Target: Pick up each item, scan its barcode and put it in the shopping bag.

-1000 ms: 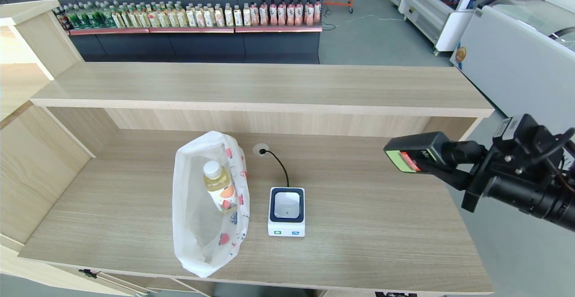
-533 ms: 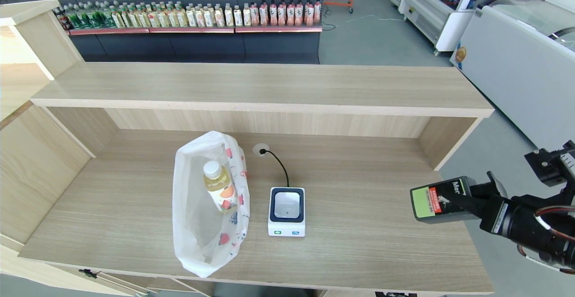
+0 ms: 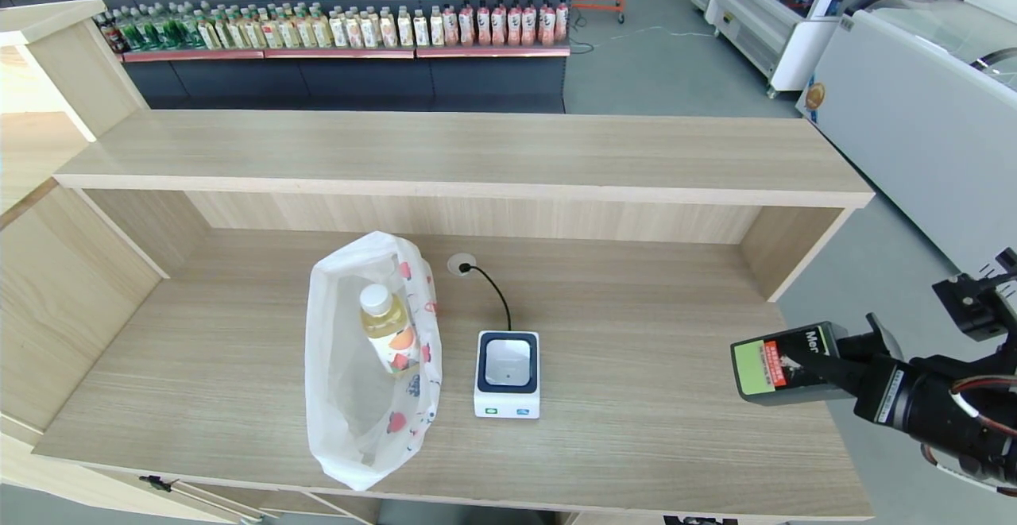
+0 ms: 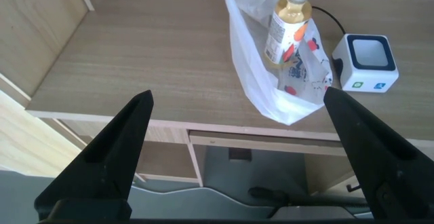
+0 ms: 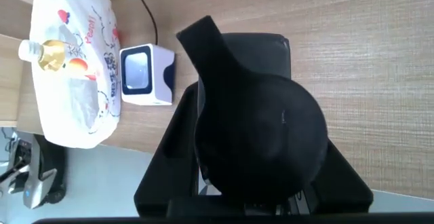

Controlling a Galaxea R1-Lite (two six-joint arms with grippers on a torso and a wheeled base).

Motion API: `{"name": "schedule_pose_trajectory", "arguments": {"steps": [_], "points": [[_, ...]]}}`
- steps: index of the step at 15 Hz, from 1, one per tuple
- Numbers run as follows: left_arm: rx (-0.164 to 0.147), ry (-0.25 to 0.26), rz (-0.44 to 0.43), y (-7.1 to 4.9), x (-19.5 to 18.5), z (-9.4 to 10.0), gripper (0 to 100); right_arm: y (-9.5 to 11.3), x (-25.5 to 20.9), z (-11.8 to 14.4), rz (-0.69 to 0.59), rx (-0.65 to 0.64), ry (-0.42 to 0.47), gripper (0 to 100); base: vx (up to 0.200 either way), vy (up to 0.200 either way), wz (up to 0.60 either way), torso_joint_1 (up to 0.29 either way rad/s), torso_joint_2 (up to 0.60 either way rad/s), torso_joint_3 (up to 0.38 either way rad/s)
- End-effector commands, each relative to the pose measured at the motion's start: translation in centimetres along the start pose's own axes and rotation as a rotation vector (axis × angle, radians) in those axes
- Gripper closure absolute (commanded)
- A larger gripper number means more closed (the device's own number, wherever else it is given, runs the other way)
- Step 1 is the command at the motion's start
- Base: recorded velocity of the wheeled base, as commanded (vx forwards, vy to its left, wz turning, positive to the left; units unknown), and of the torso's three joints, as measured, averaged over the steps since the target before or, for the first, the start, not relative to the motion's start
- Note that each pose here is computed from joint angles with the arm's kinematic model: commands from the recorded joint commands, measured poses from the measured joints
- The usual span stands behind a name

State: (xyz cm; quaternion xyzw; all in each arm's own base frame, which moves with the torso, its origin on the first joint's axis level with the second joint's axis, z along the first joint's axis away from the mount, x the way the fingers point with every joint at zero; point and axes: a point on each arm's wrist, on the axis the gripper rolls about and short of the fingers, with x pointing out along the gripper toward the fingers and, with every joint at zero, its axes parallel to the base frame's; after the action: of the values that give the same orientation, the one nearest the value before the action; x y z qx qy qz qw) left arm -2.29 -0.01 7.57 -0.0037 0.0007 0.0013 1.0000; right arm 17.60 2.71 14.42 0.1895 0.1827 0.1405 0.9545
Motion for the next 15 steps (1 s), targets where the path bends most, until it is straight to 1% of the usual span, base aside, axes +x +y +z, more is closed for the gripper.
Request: {"name": "schedule_pose_trajectory", "arguments": {"steps": [1, 4, 11, 15], "points": [[0.001, 0.0, 0.001, 0.0, 0.0, 0.0, 0, 0.0, -0.2, 0.0, -0.002, 0.0, -0.005, 100, 0.0, 0.0, 0.0, 0.0, 0.0, 0.0], [0.003, 0.0, 0.001, 0.0, 0.0, 0.0, 0, 0.1, -0.4, 0.2, 0.007, -0.004, -0.018, 100, 0.0, 0.0, 0.0, 0.0, 0.0, 0.0], [0.003, 0.0, 0.001, 0.0, 0.0, 0.0, 0, 0.6, -1.0, 0.5, 0.035, -0.013, -0.043, 100, 0.0, 0.2, 0.0, 0.006, 0.0, 0.003], [0.003, 0.0, 0.001, 0.0, 0.0, 0.0, 0, 1.0, -0.6, 0.2, 0.094, -0.015, 0.008, 100, 0.0, 0.2, 0.0, 0.001, 0.0, 0.001]]}}
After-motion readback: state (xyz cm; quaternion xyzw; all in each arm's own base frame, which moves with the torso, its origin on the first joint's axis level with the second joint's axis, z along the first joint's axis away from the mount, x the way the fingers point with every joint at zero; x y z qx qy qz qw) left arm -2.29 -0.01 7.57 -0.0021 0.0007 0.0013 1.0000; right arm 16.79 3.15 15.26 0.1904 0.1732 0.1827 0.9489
